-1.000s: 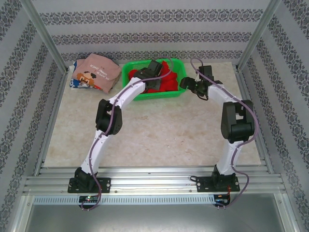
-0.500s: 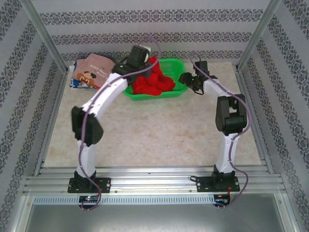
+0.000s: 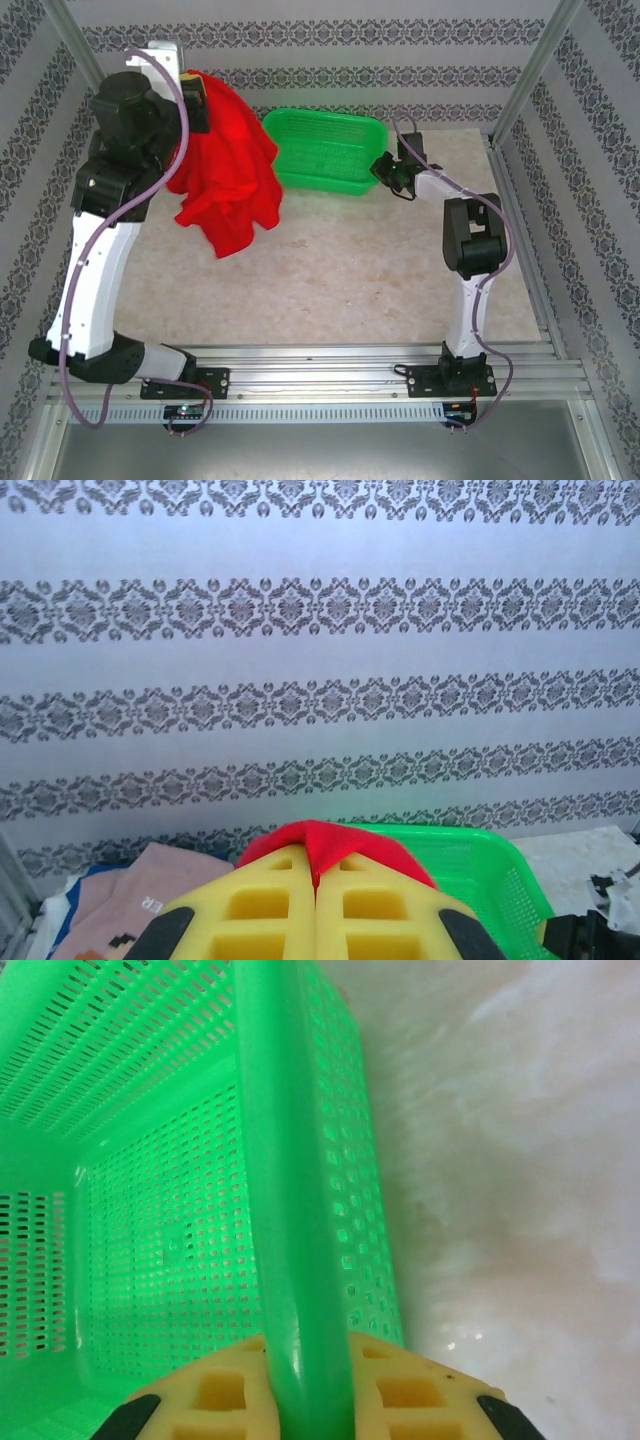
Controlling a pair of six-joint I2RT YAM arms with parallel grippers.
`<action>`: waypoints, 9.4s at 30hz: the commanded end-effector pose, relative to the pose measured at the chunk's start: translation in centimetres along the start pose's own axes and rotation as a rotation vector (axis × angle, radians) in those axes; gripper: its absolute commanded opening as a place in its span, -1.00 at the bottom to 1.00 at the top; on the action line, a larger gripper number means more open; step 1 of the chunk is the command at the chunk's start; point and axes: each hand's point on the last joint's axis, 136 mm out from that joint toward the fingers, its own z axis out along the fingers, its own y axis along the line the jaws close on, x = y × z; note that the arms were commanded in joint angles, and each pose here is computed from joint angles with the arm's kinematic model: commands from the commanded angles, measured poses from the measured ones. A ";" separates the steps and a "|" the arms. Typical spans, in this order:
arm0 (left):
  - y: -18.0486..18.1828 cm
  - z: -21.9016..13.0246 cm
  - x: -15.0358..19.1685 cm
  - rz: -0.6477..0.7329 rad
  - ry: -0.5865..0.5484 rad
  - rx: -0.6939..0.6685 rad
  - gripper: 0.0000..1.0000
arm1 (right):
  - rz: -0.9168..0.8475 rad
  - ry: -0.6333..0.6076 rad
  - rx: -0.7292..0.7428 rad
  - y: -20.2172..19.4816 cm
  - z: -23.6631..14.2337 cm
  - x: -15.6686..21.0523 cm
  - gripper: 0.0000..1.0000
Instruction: Fold and stack the t-shirts
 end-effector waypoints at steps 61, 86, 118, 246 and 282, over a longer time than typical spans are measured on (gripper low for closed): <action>-3.5 9.9 17.8 -0.091 0.439 0.044 1.00 | -0.087 -0.290 0.129 -6.2 -24.3 7.3 0.96; -3.6 -4.5 49.5 -0.144 1.083 -0.007 -0.34 | -0.577 0.337 0.026 0.2 -12.5 26.6 0.84; -4.0 -2.1 37.3 -0.235 0.739 0.044 -1.00 | -0.569 0.351 0.082 0.7 -4.5 26.0 -0.06; -6.1 2.8 31.7 -0.025 0.613 0.159 -1.00 | -0.583 0.437 0.217 -5.5 -12.7 27.3 -0.21; -12.6 -1.8 36.2 -0.220 0.725 0.424 0.24 | -0.514 0.401 0.320 -9.2 -13.5 23.9 -1.00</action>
